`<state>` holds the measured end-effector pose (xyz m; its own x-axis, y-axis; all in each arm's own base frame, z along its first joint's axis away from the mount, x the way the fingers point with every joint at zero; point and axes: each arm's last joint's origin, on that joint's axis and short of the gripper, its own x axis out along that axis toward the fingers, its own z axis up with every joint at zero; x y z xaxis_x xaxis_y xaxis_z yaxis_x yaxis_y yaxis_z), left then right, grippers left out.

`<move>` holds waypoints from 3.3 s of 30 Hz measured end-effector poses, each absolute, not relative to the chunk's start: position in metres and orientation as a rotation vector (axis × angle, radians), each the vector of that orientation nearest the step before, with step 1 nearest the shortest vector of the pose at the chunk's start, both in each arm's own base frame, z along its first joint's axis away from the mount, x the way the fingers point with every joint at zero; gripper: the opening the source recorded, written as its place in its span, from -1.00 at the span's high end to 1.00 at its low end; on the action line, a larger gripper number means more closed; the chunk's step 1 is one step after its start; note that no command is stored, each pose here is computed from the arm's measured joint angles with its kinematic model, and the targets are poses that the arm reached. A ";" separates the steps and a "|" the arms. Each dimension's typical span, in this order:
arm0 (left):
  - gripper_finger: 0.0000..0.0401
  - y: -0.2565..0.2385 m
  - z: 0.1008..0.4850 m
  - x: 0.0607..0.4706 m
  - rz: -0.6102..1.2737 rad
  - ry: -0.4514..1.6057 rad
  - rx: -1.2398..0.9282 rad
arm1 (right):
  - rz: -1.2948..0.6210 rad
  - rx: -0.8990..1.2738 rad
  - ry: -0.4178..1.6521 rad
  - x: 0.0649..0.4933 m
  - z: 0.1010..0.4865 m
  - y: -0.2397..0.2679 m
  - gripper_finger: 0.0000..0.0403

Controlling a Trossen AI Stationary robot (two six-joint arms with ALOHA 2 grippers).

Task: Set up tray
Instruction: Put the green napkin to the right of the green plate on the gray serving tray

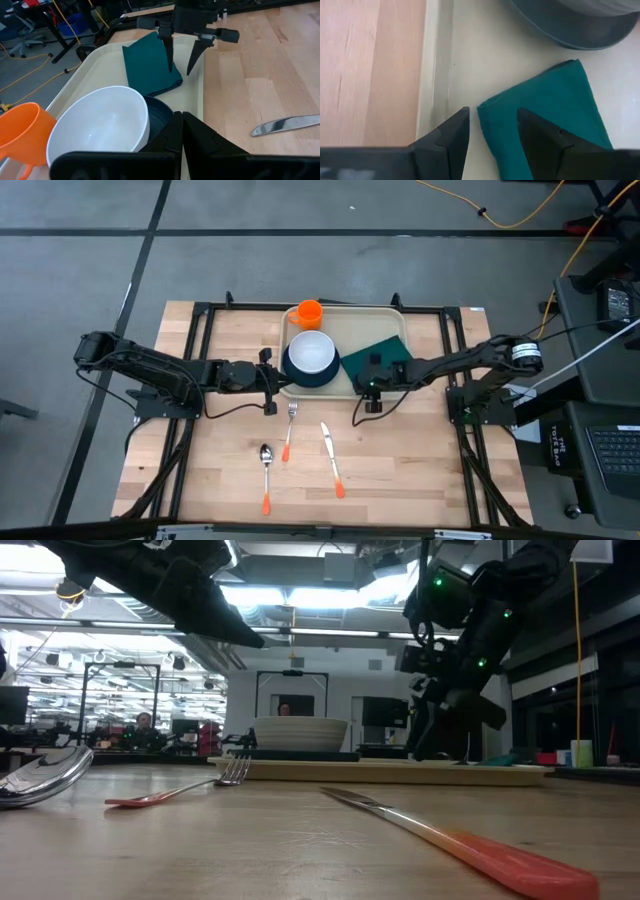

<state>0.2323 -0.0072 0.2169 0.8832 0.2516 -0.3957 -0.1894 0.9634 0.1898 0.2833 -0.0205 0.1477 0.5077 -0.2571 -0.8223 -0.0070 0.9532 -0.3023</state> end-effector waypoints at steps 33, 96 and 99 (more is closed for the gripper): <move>0.97 -0.007 0.217 0.232 0.228 0.433 0.148 | -0.199 -0.289 1.037 0.294 0.126 -0.022 0.16; 0.99 -0.007 0.217 0.232 0.229 0.434 0.148 | -0.077 -0.710 1.093 0.274 0.163 -0.052 0.94; 0.98 -0.007 0.217 0.232 0.228 0.430 0.147 | -0.051 -0.748 1.064 0.273 0.168 -0.056 0.94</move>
<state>0.2323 -0.0073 0.2170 0.8841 0.2496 -0.3951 -0.1877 0.9639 0.1889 0.2732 -0.0560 0.1681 0.5083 -0.3823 -0.7717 -0.3073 0.7566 -0.5772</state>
